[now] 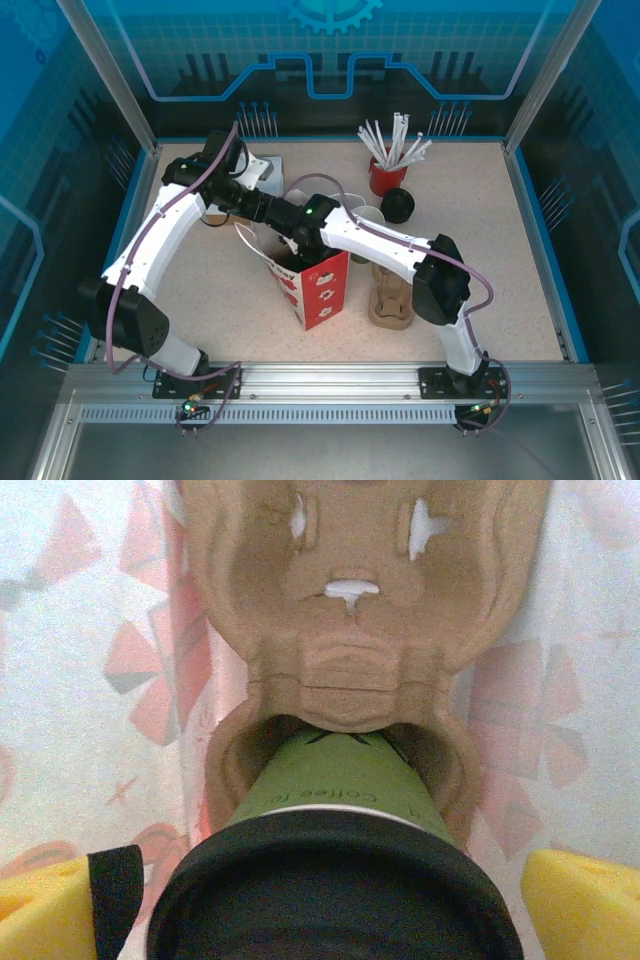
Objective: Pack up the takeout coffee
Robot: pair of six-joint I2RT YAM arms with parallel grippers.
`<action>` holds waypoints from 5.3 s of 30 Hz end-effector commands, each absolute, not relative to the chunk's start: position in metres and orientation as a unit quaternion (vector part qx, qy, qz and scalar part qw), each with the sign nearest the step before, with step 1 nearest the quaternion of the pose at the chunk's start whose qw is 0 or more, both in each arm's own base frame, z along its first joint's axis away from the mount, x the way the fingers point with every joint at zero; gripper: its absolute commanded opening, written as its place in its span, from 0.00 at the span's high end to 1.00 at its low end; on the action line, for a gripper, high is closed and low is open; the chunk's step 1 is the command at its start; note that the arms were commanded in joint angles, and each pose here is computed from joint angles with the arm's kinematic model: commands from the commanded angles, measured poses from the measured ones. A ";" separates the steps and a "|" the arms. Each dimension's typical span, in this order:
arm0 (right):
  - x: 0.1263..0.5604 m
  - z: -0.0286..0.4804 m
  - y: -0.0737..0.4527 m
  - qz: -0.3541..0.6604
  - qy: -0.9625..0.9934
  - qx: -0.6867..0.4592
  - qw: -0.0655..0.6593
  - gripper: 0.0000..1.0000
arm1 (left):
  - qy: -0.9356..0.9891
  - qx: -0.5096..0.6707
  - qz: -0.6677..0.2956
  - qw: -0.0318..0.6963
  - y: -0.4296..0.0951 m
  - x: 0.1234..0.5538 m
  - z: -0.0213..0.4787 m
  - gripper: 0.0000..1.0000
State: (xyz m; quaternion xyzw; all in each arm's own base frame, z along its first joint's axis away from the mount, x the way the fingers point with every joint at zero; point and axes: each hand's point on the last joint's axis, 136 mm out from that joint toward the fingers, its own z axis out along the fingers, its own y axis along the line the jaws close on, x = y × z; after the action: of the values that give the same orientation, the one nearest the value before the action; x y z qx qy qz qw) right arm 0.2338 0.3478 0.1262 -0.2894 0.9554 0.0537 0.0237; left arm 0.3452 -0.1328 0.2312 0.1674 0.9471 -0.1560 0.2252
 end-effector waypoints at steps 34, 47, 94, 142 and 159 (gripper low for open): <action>0.242 0.284 0.337 0.143 0.938 -0.280 0.145 0.00 | 0.940 0.177 -0.169 0.236 -0.141 0.342 0.244 0.32; 0.246 0.336 0.316 0.182 0.921 -0.272 0.210 0.00 | 0.938 0.175 -0.170 0.245 -0.142 0.345 0.252 0.25; 0.426 0.240 0.146 0.021 0.916 -0.142 0.375 0.17 | 0.837 -0.079 -0.092 0.533 -0.025 0.238 0.349 0.01; 0.525 0.216 0.146 -0.017 0.922 -0.135 0.361 0.86 | 0.837 -0.064 -0.033 0.543 -0.006 0.210 0.353 0.01; 0.480 0.287 0.129 -0.016 0.915 -0.121 0.384 0.96 | 0.835 -0.064 -0.041 0.545 -0.008 0.213 0.353 0.01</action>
State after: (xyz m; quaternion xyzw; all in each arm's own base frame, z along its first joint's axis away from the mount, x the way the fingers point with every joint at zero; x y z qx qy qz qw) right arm 0.4957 0.1421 0.2672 -0.1380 0.9122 -0.0145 0.3856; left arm 0.2127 -0.0108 0.3437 -0.0610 0.8432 -0.0442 0.5324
